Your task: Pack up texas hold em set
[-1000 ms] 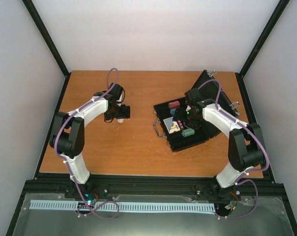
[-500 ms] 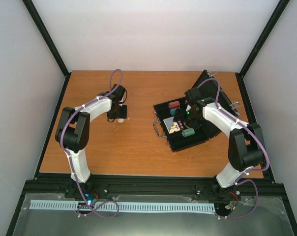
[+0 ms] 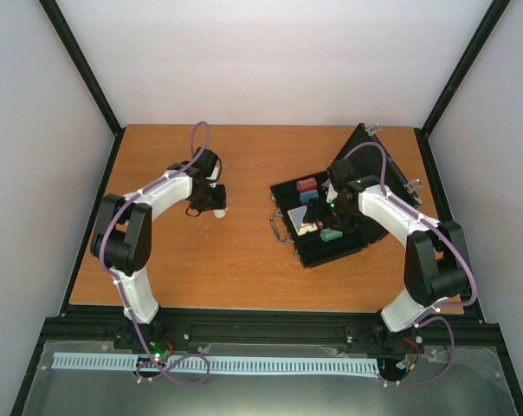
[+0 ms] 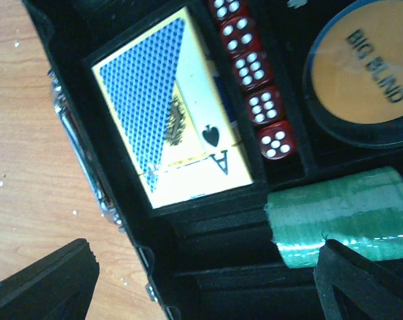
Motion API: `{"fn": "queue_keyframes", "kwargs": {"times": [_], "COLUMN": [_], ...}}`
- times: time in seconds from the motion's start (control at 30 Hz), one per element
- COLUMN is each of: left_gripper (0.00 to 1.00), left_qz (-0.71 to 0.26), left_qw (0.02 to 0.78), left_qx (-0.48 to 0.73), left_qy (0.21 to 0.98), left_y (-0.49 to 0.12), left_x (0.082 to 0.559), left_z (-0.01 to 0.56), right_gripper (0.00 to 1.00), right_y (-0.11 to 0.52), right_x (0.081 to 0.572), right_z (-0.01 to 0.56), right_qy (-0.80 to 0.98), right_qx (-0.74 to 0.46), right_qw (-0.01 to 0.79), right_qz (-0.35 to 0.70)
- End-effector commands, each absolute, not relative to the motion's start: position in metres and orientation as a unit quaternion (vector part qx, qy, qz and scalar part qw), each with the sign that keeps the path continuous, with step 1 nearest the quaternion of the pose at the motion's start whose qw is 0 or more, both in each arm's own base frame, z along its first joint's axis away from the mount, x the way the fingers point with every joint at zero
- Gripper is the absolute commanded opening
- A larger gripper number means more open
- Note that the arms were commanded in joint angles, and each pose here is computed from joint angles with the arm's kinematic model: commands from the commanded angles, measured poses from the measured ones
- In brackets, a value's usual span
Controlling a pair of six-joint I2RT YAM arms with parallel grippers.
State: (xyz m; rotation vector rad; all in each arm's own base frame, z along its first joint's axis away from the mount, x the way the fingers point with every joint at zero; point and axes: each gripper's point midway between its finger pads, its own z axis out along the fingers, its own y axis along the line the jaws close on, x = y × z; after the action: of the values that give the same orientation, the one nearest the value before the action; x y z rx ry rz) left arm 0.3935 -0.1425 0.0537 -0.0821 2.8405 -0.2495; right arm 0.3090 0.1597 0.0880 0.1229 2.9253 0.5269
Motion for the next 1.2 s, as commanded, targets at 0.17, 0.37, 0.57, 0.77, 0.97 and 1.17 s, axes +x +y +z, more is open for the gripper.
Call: {"fn": "queue_keyframes", "kwargs": {"times": [0.17, 0.37, 0.57, 0.77, 0.97, 1.17], "left_gripper": [0.01, 0.01, 0.01, 0.01, 0.01, 0.01], "left_qz": [-0.227, -0.233, -0.278, -0.318, -0.364, -0.396], "left_qw": [0.161, 0.158, 0.152, 0.131, 0.102, 0.079], "left_qx": [-0.028, -0.033, -0.013, 0.034, 0.086, 0.104], "left_qy": [0.960, 0.959, 0.948, 0.938, 0.922, 0.909], "left_y": [-0.175, -0.173, -0.189, -0.211, -0.241, -0.277], "left_x": [0.365, 0.353, 0.345, 0.333, 0.321, 0.311], "left_z": [0.136, 0.138, 0.142, 0.141, 0.144, 0.140], "right_gripper": [0.90, 0.90, 0.91, 0.91, 0.91, 0.91], "right_y": [0.191, 0.198, 0.170, 0.154, 0.185, 0.149], "right_x": [0.282, 0.278, 0.294, 0.308, 0.314, 0.329], "right_z": [0.076, 0.062, 0.062, 0.070, 0.113, 0.186], "right_qy": [0.970, 0.974, 0.988, 0.990, 0.970, 0.949], "right_qx": [-0.019, -0.023, -0.003, 0.015, -0.007, 0.062], "right_qw": [0.043, 0.031, 0.069, 0.103, 0.147, 0.270], "right_qz": [0.238, 0.225, 0.139, 0.091, 0.191, 0.151]}}
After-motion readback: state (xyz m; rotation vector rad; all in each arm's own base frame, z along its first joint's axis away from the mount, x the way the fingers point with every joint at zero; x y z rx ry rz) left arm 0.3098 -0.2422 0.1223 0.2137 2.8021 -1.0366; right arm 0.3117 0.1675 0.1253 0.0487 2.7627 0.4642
